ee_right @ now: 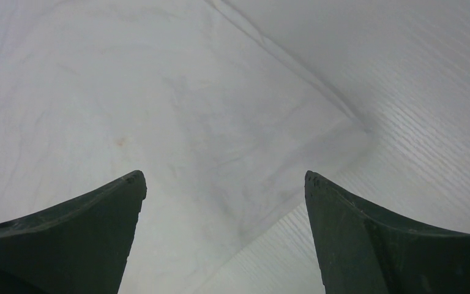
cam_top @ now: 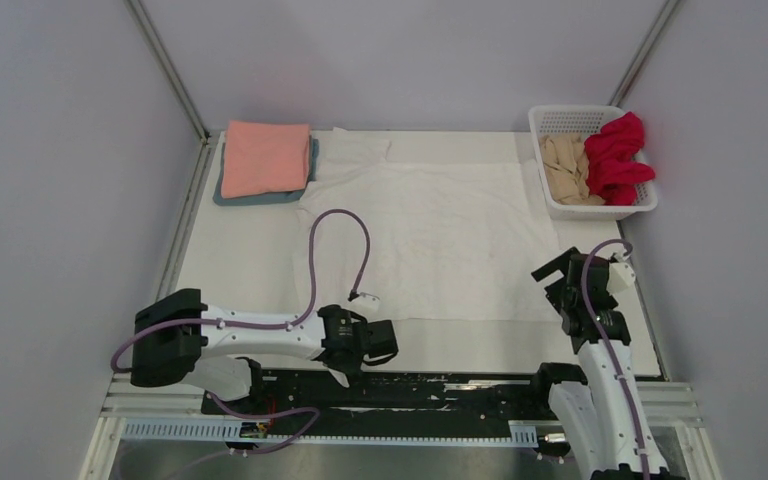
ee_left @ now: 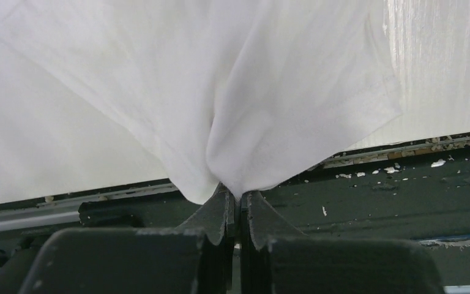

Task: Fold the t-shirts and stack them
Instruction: Grab the side of the flattened tshirt closest away from the robot with both arms

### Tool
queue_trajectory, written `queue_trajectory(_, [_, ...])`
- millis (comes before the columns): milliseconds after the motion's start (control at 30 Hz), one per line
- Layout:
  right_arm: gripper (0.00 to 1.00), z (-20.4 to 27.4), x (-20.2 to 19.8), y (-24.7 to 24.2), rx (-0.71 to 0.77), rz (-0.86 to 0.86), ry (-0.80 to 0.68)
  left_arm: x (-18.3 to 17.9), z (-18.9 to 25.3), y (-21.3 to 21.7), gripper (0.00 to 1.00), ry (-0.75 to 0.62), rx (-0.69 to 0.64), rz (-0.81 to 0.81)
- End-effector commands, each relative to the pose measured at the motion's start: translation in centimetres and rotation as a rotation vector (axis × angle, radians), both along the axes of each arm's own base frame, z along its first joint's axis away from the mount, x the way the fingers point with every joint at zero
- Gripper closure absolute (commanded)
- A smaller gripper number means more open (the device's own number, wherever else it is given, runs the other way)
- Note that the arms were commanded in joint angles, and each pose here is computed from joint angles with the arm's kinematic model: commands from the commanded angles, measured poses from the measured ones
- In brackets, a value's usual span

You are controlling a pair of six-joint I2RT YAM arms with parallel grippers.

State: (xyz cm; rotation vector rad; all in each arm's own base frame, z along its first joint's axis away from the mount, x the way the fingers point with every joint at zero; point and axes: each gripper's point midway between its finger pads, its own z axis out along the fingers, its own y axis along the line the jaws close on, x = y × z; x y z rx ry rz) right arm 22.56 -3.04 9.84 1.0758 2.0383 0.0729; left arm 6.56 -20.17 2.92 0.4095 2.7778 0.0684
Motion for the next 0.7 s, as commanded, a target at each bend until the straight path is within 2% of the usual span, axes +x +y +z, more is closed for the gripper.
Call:
queue_trajectory(0, [0.00,-1.3,-2.0,0.5,0.124,-0.126,0.011,1.8,1.6,-0.4,1.00,-0.097,-0.013,-0.048])
queue_trajectory(133, [0.00,-3.6,-2.9,0.2,0.141,-0.186,0.049,2.6,1.9,0.1,1.00,-0.101,0.027,-0.082])
queue_trajectory(300, [0.00,-5.5,-2.8,0.2,0.134,-0.185,0.109,3.3,2.8,-0.6,1.00,-0.096,-0.027,-0.126])
queue_trajectory(400, [0.04,-6.6,-3.0,0.1,0.124,-0.185,0.139,3.6,3.2,-1.2,1.00,-0.105,-0.057,-0.163])
queue_trajectory(500, [0.13,-7.3,-2.9,0.1,0.129,-0.194,0.131,3.9,3.4,-1.5,1.00,-0.096,-0.071,-0.181])
queue_trajectory(667, [0.38,-7.9,-2.6,0.1,0.140,-0.204,0.091,4.5,3.4,-0.7,1.00,-0.080,-0.024,-0.182])
